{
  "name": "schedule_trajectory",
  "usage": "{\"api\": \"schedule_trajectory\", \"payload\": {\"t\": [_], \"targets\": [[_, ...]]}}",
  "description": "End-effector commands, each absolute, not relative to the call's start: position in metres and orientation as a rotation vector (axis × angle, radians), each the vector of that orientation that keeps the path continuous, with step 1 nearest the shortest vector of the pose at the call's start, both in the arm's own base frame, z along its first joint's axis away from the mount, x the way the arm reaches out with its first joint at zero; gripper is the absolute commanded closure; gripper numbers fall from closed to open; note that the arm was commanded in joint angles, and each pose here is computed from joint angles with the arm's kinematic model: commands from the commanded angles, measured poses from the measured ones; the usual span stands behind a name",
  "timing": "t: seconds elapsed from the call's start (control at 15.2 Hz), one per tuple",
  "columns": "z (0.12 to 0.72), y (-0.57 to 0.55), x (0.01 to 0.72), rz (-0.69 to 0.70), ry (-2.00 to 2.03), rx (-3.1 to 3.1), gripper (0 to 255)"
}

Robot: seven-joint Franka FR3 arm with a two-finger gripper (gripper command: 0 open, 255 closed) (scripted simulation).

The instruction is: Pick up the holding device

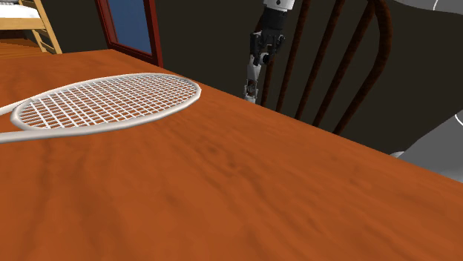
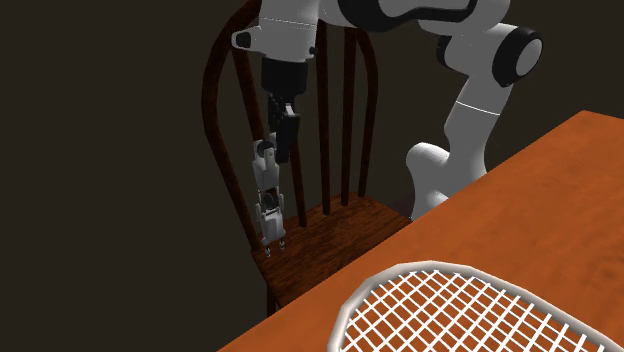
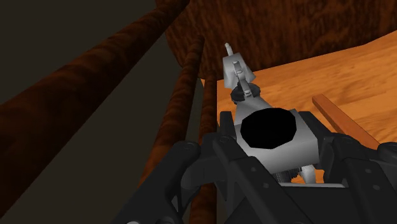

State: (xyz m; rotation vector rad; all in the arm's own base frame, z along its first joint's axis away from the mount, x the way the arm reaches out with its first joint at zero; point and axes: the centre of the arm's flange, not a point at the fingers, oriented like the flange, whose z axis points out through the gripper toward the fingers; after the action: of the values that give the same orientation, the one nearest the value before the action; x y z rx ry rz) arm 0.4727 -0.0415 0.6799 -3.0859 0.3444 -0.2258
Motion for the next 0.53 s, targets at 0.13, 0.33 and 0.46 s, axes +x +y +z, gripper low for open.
{"api": "schedule_trajectory", "payload": {"t": [0.13,0.33,0.46], "targets": [[0.680,-0.041,0.473,-0.225,0.343,-3.085,255],[0.689,-0.041,0.473,-0.225,0.343,-3.085,255],[0.700,-0.041,0.473,-0.225,0.343,-3.085,255]]}}
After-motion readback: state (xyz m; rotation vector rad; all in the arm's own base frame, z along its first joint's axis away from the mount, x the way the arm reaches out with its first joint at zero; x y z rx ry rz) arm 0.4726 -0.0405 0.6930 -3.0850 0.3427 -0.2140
